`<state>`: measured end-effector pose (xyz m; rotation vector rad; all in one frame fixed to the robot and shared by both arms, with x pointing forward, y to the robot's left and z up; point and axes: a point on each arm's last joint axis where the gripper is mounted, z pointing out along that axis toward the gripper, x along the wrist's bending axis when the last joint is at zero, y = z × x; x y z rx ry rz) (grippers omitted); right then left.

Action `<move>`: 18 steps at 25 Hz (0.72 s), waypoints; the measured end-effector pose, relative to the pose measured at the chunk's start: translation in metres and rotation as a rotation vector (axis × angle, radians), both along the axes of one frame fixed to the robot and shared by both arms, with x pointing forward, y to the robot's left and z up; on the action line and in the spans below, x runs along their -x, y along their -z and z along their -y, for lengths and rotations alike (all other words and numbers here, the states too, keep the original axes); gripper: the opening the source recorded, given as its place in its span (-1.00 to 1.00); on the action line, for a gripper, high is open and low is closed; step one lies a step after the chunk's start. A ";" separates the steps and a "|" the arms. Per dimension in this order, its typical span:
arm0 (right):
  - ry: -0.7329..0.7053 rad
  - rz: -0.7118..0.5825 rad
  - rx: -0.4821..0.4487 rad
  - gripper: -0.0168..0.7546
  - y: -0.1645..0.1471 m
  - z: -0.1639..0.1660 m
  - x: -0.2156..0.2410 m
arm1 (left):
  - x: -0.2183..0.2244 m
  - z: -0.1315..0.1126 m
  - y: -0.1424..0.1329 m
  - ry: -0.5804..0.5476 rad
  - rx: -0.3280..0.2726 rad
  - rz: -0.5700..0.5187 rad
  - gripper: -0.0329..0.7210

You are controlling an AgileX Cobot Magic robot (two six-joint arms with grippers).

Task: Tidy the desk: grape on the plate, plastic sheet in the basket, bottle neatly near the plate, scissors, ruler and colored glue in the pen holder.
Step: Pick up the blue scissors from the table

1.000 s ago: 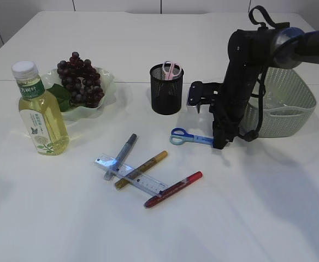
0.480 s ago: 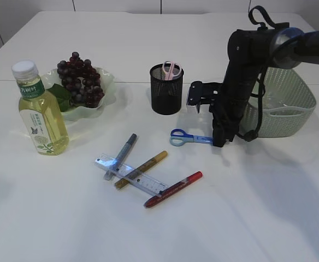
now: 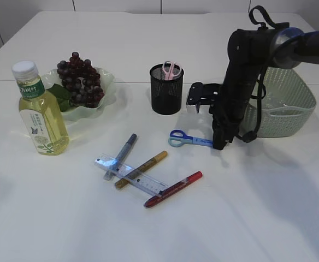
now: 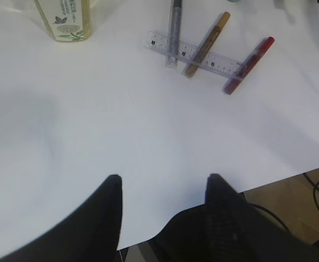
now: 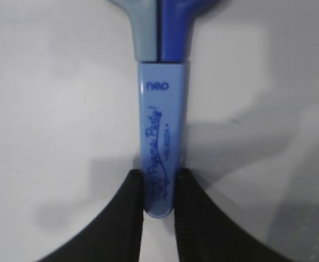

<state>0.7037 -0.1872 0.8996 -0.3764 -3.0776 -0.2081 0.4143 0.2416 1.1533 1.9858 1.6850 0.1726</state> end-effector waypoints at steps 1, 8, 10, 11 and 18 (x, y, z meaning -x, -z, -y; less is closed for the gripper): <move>0.003 -0.001 -0.001 -0.57 0.000 0.000 0.000 | 0.000 0.000 0.000 0.000 0.000 0.000 0.05; 0.023 -0.008 -0.014 -0.59 0.000 -0.001 0.000 | 0.000 0.000 0.000 0.000 0.000 0.000 0.05; 0.067 -0.018 -0.022 -0.59 -0.001 -0.002 0.001 | 0.000 0.000 0.000 0.000 0.000 0.000 0.05; 0.093 -0.022 -0.025 -0.59 -0.001 -0.002 0.000 | 0.000 0.000 0.000 0.000 0.000 0.000 0.05; 0.311 -0.048 -0.027 -0.59 -0.002 -0.004 -0.003 | 0.000 0.000 0.000 0.000 0.000 0.000 0.05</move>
